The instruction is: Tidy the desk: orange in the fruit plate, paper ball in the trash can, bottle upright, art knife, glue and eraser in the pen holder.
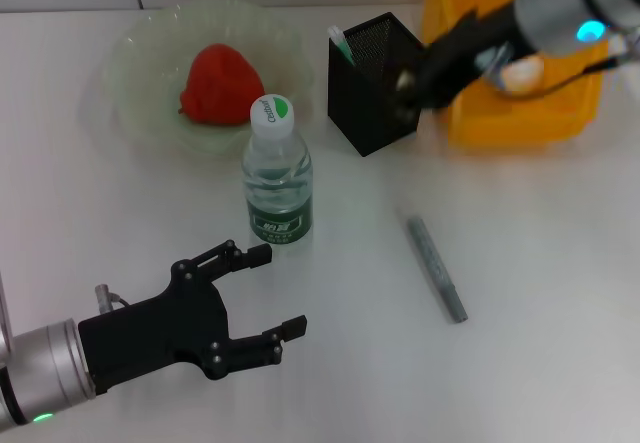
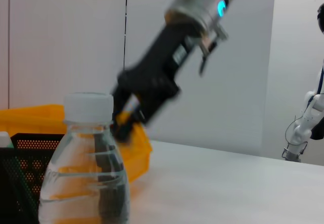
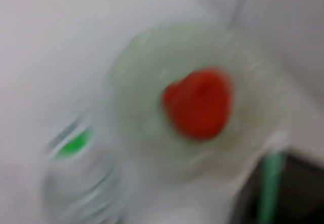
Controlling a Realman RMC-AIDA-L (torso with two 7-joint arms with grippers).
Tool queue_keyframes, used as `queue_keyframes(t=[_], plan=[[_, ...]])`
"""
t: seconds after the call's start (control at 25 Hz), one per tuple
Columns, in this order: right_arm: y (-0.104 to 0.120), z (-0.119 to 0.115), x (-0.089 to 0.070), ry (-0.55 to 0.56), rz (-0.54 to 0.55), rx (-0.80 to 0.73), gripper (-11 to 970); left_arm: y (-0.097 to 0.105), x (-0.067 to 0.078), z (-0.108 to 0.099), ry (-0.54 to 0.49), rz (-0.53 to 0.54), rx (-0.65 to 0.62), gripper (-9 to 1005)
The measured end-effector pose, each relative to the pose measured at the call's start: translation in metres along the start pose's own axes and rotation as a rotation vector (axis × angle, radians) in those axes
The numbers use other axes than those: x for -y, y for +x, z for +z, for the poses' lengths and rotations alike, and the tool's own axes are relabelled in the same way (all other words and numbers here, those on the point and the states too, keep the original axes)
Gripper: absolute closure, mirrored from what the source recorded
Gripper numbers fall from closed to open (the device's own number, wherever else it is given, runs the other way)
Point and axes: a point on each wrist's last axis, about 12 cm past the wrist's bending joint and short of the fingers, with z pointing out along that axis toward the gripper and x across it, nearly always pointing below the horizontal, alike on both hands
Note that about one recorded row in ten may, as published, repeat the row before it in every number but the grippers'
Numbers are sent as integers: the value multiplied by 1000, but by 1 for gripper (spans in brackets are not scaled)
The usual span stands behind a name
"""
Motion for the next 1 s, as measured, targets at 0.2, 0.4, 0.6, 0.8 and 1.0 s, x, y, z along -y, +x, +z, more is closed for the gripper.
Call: queue_keyframes(t=[0.2, 0.4, 0.6, 0.8, 1.0], plan=[[-10, -23, 24, 96, 32, 121, 525, -1, -1, 1, 2, 4, 1, 136], [-16, -15, 38, 161, 23, 181, 508, -3, -3, 3, 9, 10, 4, 136], [-17, 12, 42, 122, 52, 138, 491, -3, -3, 3, 9, 10, 3, 136], [-16, 31, 45, 105, 58, 95, 475, -2, -2, 3, 7, 8, 3, 136], [-16, 32, 47, 114, 59, 91, 458, -2, -2, 2, 6, 7, 2, 136]])
